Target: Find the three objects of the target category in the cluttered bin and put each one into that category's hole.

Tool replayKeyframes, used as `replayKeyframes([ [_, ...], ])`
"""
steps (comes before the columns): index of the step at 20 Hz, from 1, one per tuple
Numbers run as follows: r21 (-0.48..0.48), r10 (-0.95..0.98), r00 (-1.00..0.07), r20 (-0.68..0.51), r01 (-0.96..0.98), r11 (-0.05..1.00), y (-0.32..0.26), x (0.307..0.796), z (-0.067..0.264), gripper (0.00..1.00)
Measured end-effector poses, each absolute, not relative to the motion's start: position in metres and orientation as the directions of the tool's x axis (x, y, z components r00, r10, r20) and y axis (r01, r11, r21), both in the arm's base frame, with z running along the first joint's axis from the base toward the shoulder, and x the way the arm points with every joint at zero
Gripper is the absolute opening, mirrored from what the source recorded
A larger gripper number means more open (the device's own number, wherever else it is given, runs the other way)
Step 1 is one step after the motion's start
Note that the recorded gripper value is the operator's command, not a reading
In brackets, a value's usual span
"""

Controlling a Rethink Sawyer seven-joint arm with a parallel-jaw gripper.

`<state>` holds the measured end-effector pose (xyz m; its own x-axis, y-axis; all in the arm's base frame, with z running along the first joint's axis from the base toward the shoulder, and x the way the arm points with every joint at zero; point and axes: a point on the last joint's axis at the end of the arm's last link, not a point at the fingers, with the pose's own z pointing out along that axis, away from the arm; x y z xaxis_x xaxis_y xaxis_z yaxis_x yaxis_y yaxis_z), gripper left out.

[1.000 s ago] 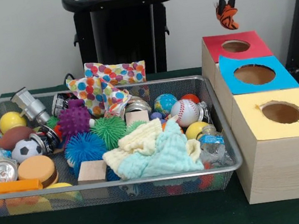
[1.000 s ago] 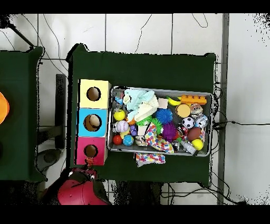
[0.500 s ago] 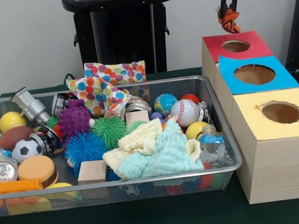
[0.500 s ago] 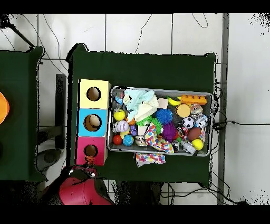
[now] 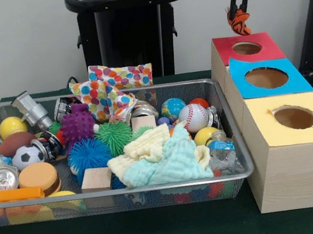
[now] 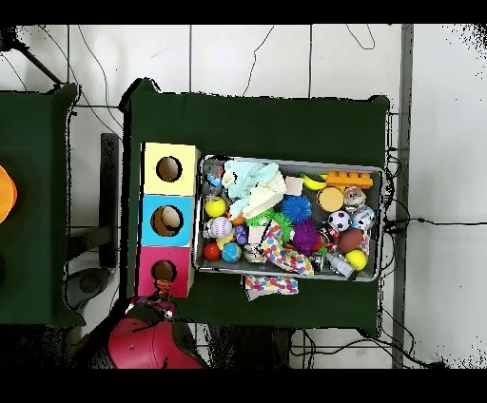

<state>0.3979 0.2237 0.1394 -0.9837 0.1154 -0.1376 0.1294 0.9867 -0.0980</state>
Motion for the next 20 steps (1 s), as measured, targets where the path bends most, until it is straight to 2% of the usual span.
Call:
replayKeyframes([
  [20, -0.101, 0.098, -0.986, -0.132, 0.111, 0.989, 0.243, 0.384, 0.115, 0.00],
])
